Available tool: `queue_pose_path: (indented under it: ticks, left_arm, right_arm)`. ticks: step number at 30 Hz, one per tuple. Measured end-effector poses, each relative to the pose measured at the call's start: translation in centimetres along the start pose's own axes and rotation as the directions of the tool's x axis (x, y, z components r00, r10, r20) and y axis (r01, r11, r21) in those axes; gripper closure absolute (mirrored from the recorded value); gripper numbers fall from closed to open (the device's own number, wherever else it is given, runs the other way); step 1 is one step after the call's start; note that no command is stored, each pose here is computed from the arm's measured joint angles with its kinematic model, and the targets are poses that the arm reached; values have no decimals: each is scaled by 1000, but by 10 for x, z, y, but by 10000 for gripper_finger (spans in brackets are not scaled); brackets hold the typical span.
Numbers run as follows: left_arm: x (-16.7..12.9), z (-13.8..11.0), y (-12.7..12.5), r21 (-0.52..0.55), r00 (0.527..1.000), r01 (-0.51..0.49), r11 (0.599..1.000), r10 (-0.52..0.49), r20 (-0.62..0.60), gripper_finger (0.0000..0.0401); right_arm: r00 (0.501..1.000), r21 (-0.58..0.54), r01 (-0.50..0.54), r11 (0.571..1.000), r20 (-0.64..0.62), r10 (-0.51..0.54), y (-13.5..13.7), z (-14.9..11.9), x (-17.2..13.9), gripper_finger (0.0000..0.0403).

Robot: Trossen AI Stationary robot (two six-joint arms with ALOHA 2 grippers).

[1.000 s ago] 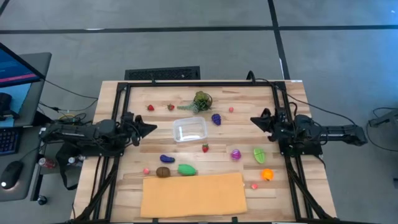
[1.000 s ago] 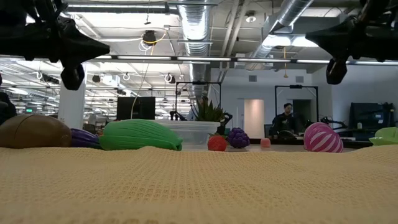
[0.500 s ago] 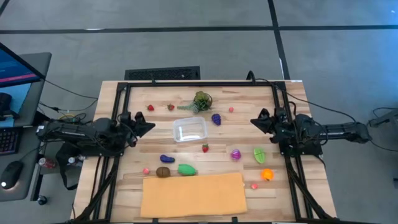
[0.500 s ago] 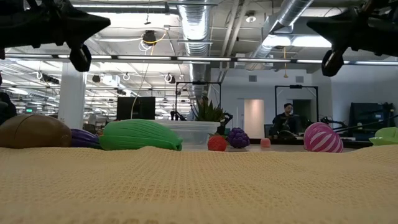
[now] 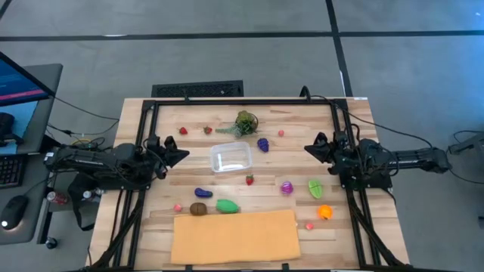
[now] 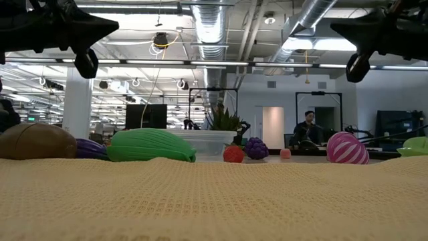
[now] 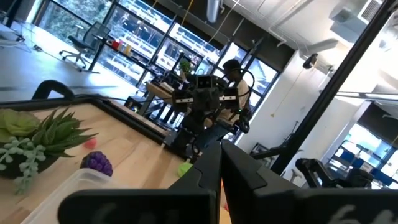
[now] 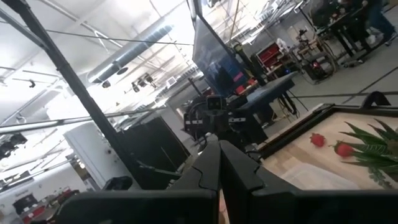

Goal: Pick and placing Produce into tupperware
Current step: Put the top right pink peach into the transparent bin

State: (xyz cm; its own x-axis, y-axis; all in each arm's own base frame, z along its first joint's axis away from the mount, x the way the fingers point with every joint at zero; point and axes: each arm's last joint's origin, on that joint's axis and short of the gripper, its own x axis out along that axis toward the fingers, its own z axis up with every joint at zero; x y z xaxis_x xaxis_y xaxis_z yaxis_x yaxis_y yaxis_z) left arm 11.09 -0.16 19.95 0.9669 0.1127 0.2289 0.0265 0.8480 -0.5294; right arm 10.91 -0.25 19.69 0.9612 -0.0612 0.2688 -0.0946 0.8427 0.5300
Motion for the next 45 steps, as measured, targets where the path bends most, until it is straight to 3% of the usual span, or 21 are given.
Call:
queue_pose_path:
  ticks: [8,15,19,22,26,30,38,45]
  left_arm:
    - [0,2,0,-11,1000,-11,1000,11,23,401]
    - [0,-2,6,-32,986,-161,987,162,39,401]
    - [0,-1,6,-102,986,-153,983,159,46,401]
    - [0,5,2,-105,990,-93,990,103,96,401]
    - [-2,22,-12,17,973,104,994,-105,207,401]
    - [0,45,-29,135,957,164,977,-191,219,401]
    - [32,83,-58,263,997,72,962,-59,-57,401]
    - [53,92,-68,353,993,62,933,-20,-120,401]
  right_arm:
    - [995,1,90,996,51,-90,-3,1,0,403]
    - [991,-1,125,992,49,-124,-4,0,0,403]
    - [991,40,122,992,49,-124,-4,0,0,403]
    - [991,116,114,987,53,-121,-4,1,0,403]
    - [995,32,0,999,102,-3,4,8,0,403]
    - [977,-111,-77,991,190,97,15,20,-1,403]
    - [986,-245,-53,968,144,90,32,42,9,403]
    - [995,-251,23,968,103,3,32,42,20,403]
